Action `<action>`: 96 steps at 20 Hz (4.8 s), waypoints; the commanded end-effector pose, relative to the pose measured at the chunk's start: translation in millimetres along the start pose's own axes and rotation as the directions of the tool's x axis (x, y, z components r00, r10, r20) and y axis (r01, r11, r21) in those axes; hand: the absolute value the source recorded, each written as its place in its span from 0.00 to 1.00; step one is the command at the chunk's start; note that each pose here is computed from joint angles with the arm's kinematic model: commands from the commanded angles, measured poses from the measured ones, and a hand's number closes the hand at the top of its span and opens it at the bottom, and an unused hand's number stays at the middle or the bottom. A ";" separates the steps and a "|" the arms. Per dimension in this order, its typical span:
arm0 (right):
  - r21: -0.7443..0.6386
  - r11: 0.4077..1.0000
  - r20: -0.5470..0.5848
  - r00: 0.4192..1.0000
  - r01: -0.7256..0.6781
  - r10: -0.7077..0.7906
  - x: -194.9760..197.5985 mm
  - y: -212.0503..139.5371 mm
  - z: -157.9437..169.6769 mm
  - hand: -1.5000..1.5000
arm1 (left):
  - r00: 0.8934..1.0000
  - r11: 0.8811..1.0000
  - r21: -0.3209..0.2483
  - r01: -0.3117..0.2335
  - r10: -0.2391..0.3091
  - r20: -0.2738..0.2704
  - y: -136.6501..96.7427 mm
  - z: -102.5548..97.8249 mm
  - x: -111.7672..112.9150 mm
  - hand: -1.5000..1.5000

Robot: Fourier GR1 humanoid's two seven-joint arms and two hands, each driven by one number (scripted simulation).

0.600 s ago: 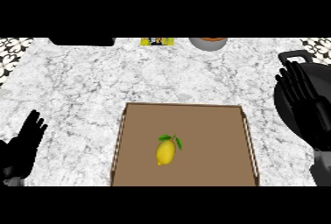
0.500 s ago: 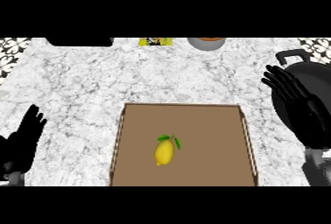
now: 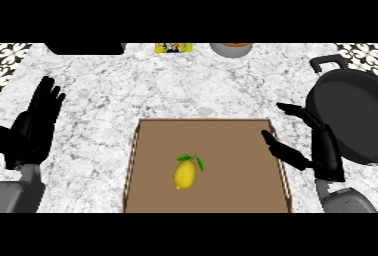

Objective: Pick the lemon from the tray and place it in the pot

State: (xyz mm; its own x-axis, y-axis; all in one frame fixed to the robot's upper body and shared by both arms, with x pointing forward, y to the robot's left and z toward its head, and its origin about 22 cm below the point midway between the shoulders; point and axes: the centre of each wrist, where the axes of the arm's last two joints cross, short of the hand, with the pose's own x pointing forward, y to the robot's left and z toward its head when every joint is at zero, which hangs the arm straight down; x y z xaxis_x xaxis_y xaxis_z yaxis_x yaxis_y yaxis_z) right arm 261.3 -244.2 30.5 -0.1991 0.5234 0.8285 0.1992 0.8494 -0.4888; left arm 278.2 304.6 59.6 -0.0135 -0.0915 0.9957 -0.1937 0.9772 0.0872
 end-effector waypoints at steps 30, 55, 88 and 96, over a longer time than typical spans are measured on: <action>0.719 0.616 -0.077 0.844 -0.322 0.531 173.3 137.8 9.0 0.00 | 1.000 1.000 -0.020 -0.009 0.010 0.026 -32.4 5.8 30.5 0.50; 0.738 0.548 -0.115 0.727 -0.394 0.677 109.8 190.8 32.5 0.00 | 1.000 1.000 -0.017 0.000 0.000 0.027 -19.6 5.8 13.1 0.50; 0.647 0.581 0.228 0.852 -0.495 0.472 98.4 48.3 110.9 1.00 | 1.000 1.000 0.002 -0.016 0.016 0.008 -16.5 4.7 16.0 0.50; 0.184 0.915 0.118 0.932 -0.360 0.343 141.3 -11.1 89.8 1.00 | 0.999 1.000 0.008 -0.023 0.023 0.022 -16.0 1.4 21.3 0.50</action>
State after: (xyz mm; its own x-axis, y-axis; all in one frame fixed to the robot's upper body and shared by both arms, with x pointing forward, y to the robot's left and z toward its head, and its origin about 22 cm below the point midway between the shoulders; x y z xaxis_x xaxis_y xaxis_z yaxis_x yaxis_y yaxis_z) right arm 148.1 -156.0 98.7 -0.2312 0.8228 0.5192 -0.1194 0.5056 -0.8545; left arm 277.4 287.0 81.5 -0.0327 -0.0824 0.9961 -0.1988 0.9772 0.0743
